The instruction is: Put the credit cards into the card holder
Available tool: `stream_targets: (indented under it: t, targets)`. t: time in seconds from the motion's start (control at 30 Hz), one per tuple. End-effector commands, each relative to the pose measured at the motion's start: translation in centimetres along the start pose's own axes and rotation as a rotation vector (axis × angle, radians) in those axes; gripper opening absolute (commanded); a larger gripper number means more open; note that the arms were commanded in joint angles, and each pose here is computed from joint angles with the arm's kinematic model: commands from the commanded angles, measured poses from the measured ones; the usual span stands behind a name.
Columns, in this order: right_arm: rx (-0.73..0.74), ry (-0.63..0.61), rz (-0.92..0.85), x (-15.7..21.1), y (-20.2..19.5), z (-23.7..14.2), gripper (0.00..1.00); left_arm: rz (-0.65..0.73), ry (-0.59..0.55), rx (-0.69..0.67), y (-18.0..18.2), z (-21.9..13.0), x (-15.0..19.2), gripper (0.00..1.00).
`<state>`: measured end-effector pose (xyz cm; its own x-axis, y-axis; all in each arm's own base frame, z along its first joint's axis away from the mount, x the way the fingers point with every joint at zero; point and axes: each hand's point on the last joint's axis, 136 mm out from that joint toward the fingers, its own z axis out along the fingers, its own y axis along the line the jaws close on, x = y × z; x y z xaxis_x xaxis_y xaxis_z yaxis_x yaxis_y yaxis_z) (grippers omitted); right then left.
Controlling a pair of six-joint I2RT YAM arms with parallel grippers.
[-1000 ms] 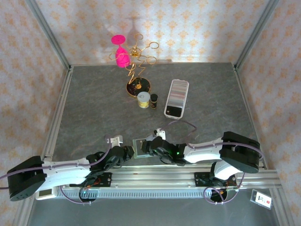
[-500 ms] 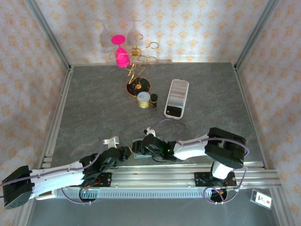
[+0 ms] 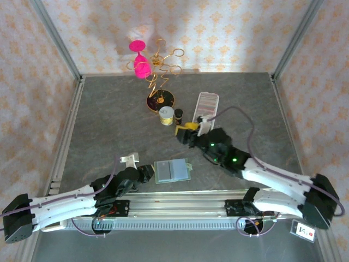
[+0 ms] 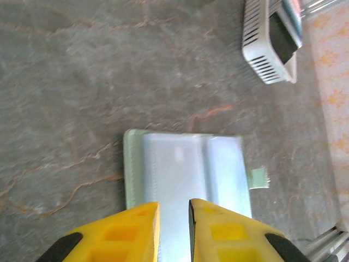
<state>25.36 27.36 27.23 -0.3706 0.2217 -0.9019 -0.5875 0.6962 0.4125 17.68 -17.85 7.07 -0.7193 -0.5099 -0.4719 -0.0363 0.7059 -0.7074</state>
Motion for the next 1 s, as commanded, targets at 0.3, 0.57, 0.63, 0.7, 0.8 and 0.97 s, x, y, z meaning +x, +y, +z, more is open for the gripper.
stream_targets:
  t: [0.3, 0.57, 0.63, 0.7, 0.8, 0.97]
  targets:
    - [0.089, 0.330, -0.789, 0.1, -11.3, 0.7, 0.62, 0.077, -0.024, 0.007, -2.0, -0.8, -1.3, 0.29]
    - [0.077, 0.624, -1.053, 5.3, -19.0, 4.3, 0.63, 0.092, 0.028, 0.002, -1.6, -0.8, -0.4, 0.32]
    - [0.067, 0.658, -1.100, 5.9, -20.0, 5.1, 0.64, 0.092, 0.035, 0.000, -1.3, -0.8, -0.2, 0.32]
    - [0.057, 0.685, -1.127, 6.2, -20.5, 5.7, 0.65, 0.090, 0.039, -0.001, -1.1, -0.8, 0.0, 0.32]
    - [0.068, 0.714, -1.150, 6.3, -21.4, 6.5, 0.66, 0.084, 0.039, -0.003, -0.8, -0.9, 0.0, 0.33]
    - [0.076, 0.787, -1.172, 7.5, -22.8, 6.7, 0.68, 0.074, 0.039, -0.002, -0.4, -0.9, 0.2, 0.33]
